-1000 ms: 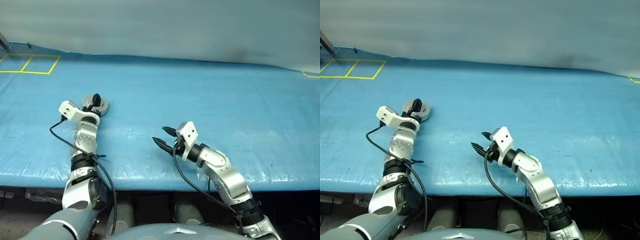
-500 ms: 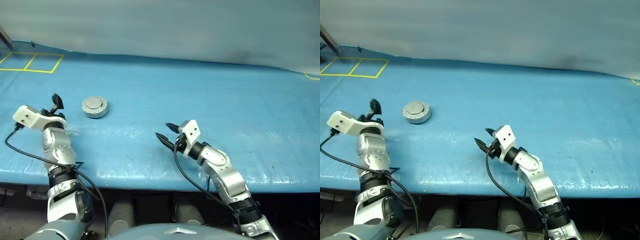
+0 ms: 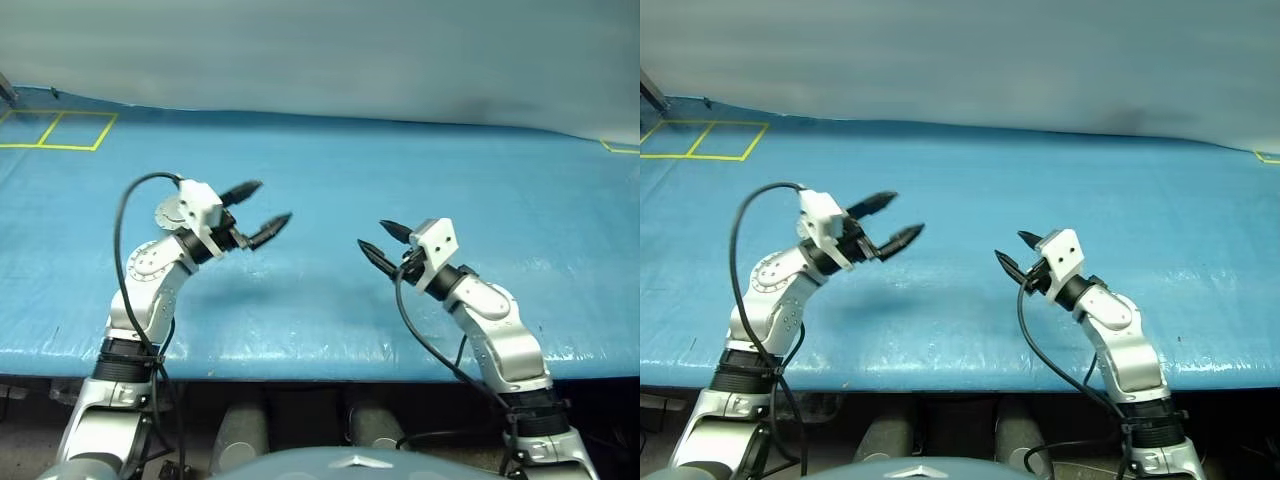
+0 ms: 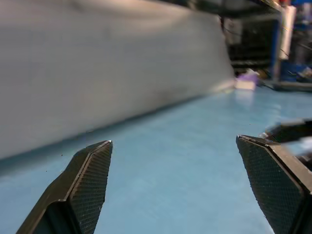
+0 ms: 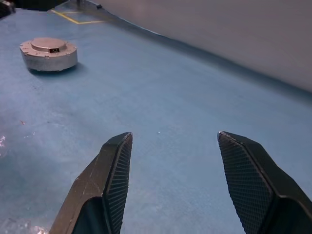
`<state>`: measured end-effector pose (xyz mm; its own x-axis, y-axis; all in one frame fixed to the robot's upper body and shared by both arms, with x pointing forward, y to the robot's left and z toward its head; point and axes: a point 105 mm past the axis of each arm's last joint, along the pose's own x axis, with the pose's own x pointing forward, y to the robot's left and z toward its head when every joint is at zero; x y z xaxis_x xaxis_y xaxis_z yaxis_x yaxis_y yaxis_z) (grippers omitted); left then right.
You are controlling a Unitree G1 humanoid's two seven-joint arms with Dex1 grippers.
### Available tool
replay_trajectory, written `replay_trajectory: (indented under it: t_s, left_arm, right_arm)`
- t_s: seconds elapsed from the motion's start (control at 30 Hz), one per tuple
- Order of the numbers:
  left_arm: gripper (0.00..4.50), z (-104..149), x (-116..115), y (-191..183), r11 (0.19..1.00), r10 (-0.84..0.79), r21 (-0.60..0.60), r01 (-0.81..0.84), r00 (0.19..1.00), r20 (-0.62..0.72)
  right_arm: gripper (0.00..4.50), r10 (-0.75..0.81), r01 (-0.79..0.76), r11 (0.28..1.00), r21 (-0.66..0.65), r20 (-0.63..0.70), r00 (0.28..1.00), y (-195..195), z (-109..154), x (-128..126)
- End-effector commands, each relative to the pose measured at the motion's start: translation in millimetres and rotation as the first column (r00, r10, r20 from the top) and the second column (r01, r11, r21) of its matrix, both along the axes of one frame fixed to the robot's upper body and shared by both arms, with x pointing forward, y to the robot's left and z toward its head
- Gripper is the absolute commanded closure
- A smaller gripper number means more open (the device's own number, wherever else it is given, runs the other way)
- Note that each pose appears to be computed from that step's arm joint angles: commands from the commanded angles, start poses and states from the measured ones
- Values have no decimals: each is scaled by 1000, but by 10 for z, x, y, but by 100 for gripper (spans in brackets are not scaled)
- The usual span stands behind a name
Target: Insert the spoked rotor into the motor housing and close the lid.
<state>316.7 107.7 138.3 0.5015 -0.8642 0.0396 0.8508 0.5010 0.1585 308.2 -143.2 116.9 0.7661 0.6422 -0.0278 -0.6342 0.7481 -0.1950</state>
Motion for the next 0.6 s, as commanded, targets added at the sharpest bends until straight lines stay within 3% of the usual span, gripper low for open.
replay_trajectory:
  t_s: [0.03, 0.07, 0.23, 0.6]
  left_arm:
    - [8, -87, -183, -142, 987, -132, 86, 133, 991, -11]
    - [8, -145, -225, -159, 981, -158, 109, 160, 987, -28]
    - [4, -338, -363, -190, 960, -225, 152, 235, 971, -81]
    - [4, -395, -348, -205, 975, -193, 94, 202, 977, -93]
  right_arm:
    - [155, 99, -98, 994, 38, -37, 994, -5, 83, -99]
    - [155, 125, -122, 992, 39, -65, 990, 0, 50, -130]
    - [2, 163, -163, 987, 8, -109, 981, 62, -62, -207]
    - [1, 149, -152, 988, -33, -94, 984, 128, -143, -184]
